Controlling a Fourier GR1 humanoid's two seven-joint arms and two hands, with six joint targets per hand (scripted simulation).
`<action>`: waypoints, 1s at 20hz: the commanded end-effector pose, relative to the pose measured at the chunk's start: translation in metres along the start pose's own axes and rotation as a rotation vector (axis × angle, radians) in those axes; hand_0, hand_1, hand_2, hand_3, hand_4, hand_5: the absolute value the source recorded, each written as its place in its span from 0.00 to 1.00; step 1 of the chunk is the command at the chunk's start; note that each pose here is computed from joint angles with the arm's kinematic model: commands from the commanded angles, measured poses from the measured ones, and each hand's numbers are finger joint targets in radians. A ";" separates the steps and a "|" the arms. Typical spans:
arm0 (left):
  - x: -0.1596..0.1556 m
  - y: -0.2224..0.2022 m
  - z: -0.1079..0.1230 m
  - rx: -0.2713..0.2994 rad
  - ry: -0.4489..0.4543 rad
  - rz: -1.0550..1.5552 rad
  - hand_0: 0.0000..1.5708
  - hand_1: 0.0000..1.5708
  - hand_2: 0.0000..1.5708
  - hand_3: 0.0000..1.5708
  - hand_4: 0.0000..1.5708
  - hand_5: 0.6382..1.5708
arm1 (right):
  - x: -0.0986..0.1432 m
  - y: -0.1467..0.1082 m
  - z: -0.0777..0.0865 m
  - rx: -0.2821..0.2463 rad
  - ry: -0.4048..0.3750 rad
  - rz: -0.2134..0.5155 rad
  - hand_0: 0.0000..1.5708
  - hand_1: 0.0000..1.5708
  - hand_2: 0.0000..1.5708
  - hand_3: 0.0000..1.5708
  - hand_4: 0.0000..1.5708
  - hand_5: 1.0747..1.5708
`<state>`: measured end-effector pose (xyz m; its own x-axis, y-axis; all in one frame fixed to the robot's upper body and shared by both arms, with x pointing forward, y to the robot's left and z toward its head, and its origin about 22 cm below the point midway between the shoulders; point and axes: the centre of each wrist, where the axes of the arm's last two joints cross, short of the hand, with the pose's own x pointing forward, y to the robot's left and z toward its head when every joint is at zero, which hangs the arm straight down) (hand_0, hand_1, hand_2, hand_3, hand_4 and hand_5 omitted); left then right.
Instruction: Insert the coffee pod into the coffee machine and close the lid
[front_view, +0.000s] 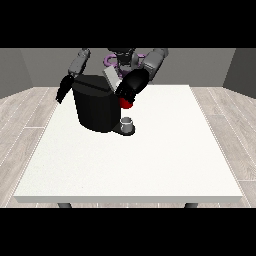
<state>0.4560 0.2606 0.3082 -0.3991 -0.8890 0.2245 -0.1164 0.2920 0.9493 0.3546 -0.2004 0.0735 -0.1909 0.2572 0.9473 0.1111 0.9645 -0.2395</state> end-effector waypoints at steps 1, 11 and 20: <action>-0.001 0.010 -0.001 0.055 0.013 -0.015 0.59 0.59 0.62 0.44 0.00 1.00 | 0.009 0.007 -0.001 0.011 -0.016 0.012 0.00 0.00 0.00 0.00 0.09 1.00; -0.001 -0.012 0.000 0.029 -0.012 -0.070 0.00 0.00 0.35 0.29 0.00 1.00 | -0.018 -0.009 0.003 -0.028 0.028 0.023 0.00 0.00 0.00 0.00 0.13 1.00; 0.001 -0.039 -0.001 -0.092 0.018 -0.017 0.00 0.00 0.00 0.10 0.00 1.00 | -0.040 -0.009 0.009 -0.068 0.156 -0.007 0.00 0.00 0.00 0.00 0.10 1.00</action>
<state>0.4590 0.2599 0.2888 -0.3823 -0.9062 0.1809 -0.1150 0.2409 0.9637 0.3556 -0.2131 0.0545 -0.1132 0.2545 0.9604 0.1502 0.9599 -0.2366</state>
